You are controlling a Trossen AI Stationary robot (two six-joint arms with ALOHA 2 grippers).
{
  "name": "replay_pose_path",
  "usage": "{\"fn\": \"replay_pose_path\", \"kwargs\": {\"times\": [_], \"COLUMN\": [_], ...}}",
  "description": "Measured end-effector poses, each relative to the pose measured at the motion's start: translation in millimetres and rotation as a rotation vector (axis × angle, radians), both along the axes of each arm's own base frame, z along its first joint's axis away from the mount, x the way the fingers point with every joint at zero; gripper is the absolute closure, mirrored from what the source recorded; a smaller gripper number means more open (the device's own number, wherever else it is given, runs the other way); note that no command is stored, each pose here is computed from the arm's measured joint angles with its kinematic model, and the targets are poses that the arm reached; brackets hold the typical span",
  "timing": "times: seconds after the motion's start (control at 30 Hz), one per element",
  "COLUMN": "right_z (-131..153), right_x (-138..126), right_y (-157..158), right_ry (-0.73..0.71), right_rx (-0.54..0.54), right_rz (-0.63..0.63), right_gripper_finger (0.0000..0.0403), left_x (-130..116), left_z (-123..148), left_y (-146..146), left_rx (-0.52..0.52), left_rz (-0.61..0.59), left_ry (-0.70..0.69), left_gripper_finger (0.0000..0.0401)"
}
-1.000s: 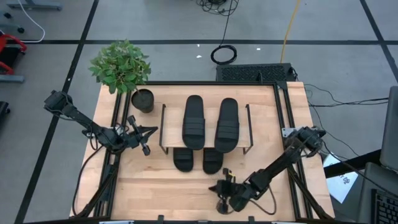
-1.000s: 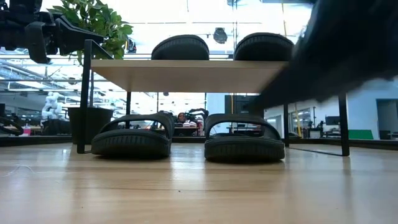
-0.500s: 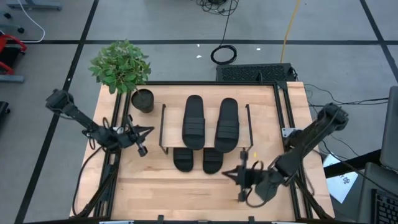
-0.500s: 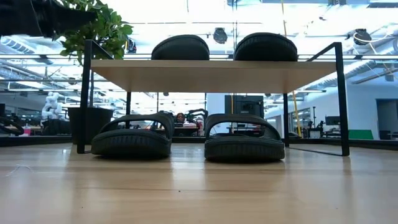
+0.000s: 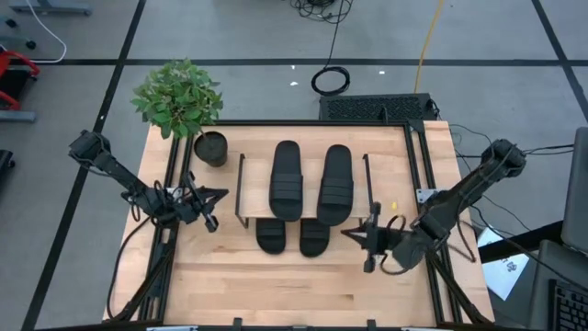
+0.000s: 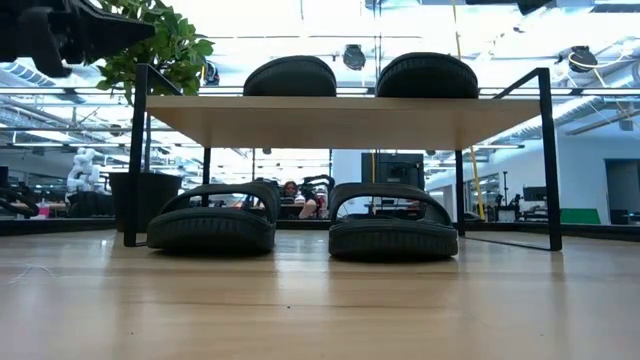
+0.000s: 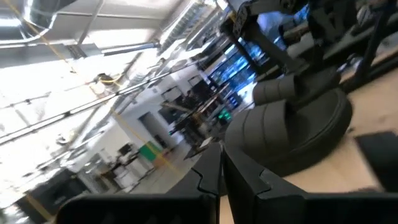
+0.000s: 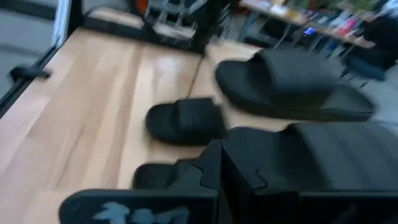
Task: Pick and place slides into the shelf
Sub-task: Adjust the shelf
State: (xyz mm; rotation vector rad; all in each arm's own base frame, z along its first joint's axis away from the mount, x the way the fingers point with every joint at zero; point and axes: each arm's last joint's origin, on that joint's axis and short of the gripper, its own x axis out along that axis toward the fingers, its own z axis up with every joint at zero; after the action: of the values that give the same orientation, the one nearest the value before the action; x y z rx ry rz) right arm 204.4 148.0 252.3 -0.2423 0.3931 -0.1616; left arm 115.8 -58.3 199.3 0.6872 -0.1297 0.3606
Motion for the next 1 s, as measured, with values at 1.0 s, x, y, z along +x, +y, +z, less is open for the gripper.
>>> {"fn": "replay_pose_path", "kwargs": {"times": [1.0], "right_z": [35], "right_x": [-139], "right_y": [-105], "right_ry": [-0.158], "right_rx": [0.236], "right_rz": [-0.218], "right_gripper_finger": [0.0403], "left_x": [0], "left_z": [3], "left_y": [3], "left_rx": [-0.282], "left_rz": [0.367], "left_ry": [0.05], "left_gripper_finger": [0.0377]}}
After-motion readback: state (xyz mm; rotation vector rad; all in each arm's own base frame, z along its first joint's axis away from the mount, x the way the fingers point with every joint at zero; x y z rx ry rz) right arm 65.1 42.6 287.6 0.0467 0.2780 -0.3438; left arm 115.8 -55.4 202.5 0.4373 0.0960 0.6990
